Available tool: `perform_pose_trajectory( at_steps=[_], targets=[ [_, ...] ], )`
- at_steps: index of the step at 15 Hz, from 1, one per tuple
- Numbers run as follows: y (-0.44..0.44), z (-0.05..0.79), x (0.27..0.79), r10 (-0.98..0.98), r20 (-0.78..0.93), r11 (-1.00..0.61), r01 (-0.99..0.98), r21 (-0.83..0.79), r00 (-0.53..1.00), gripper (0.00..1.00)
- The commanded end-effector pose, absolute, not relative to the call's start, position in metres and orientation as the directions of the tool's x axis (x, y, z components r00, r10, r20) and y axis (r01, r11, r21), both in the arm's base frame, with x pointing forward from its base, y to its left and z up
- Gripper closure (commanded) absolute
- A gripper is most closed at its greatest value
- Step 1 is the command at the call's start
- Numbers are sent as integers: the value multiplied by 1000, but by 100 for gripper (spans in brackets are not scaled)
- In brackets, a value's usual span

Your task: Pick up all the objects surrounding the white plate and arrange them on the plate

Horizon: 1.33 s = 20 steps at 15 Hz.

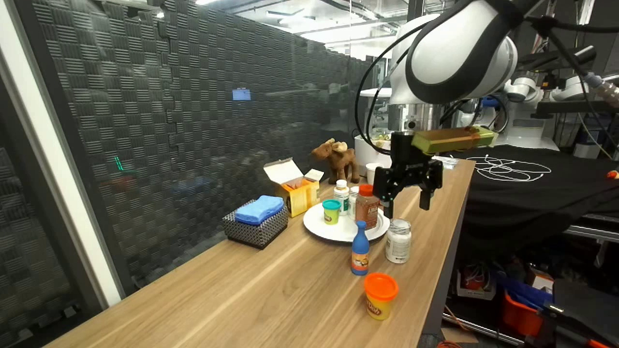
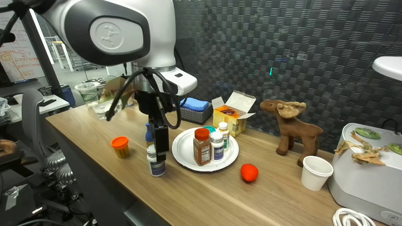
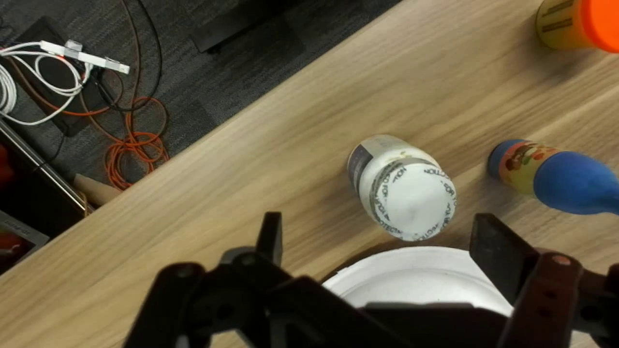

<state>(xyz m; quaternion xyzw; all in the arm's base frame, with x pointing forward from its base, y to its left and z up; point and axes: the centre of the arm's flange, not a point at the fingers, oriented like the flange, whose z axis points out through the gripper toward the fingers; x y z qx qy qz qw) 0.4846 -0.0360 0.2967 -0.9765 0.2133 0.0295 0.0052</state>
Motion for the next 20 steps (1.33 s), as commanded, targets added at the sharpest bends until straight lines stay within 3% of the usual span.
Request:
perform_pose_trajectory(
  at_steps=[1, 7, 8, 15, 17, 20],
  targets=[
    [-32, 287, 495, -428, -71, -903, -429, -5, 901, 0],
    [-16, 277, 498, -401, -84, -916, -402, 2, 912, 0],
    [-14, 277, 497, -399, -85, -916, -400, 6, 913, 18],
    [-4, 285, 486, -422, -54, -907, -419, 49, 905, 73],
    [-1, 294, 485, -426, -41, -904, -424, 47, 904, 80],
    [7, 311, 487, -411, -12, -911, -409, 57, 912, 80]
  ],
)
